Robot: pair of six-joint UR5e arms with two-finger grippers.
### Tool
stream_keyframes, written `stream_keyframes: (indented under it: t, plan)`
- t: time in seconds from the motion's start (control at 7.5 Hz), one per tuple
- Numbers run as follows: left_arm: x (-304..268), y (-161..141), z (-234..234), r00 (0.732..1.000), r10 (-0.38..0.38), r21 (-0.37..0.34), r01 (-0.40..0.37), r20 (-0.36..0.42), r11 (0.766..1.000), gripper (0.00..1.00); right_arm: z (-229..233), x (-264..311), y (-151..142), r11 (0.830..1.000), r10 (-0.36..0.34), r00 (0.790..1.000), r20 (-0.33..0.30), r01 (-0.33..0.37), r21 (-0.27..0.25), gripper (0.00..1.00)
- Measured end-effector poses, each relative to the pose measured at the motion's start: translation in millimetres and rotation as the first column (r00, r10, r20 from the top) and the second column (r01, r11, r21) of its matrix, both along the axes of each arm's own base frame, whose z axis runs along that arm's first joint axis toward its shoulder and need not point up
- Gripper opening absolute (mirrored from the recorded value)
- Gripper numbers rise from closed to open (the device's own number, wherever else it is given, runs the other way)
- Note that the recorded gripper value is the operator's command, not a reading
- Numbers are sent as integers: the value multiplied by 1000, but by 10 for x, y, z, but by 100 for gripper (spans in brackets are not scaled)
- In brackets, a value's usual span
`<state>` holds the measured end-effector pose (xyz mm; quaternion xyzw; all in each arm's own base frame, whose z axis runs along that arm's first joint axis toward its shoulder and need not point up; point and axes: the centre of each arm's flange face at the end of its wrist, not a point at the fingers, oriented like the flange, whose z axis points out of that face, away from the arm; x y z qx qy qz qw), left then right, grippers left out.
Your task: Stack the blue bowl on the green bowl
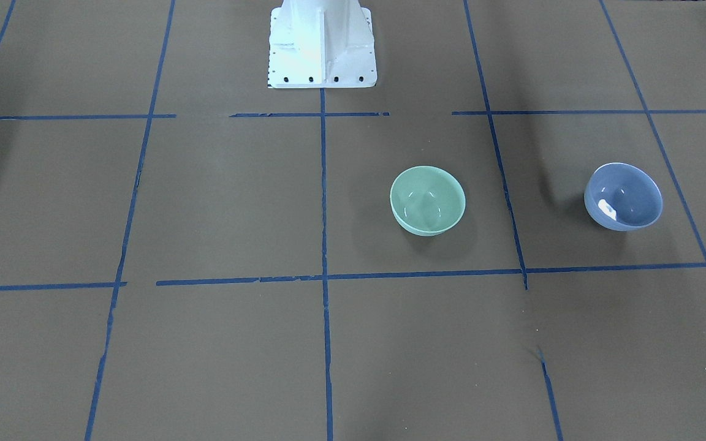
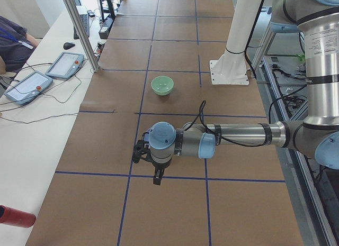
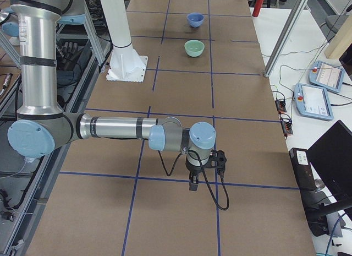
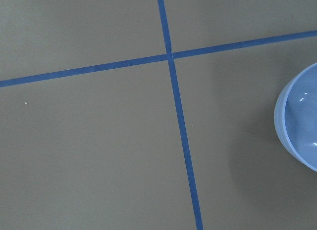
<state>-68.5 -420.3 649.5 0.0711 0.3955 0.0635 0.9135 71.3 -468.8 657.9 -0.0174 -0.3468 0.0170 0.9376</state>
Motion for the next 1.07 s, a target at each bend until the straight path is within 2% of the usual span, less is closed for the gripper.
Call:
stream_keyframes:
  t: [0.4, 0.67, 0.8, 1.07]
  plan:
    - [9, -87, -25, 1000, -10, -5, 10, -5, 1000, 100, -2, 0, -2, 1000, 1, 1000, 0, -1, 0, 100]
    - [20, -240, -121, 997, -74, -54, 73, -9, 996, 100, 0, 4, 1, 1000, 2, 1000, 0, -2, -1, 100]
    - [42, -332, -198, 996, -86, -53, 85, -11, 995, 100, 0, 2, 0, 1000, 1, 1000, 0, -1, 0, 100]
    - [344, -472, -343, 999, -49, -19, 49, -18, 999, 100, 0, 2, 1, 1000, 1, 1000, 0, -1, 0, 100]
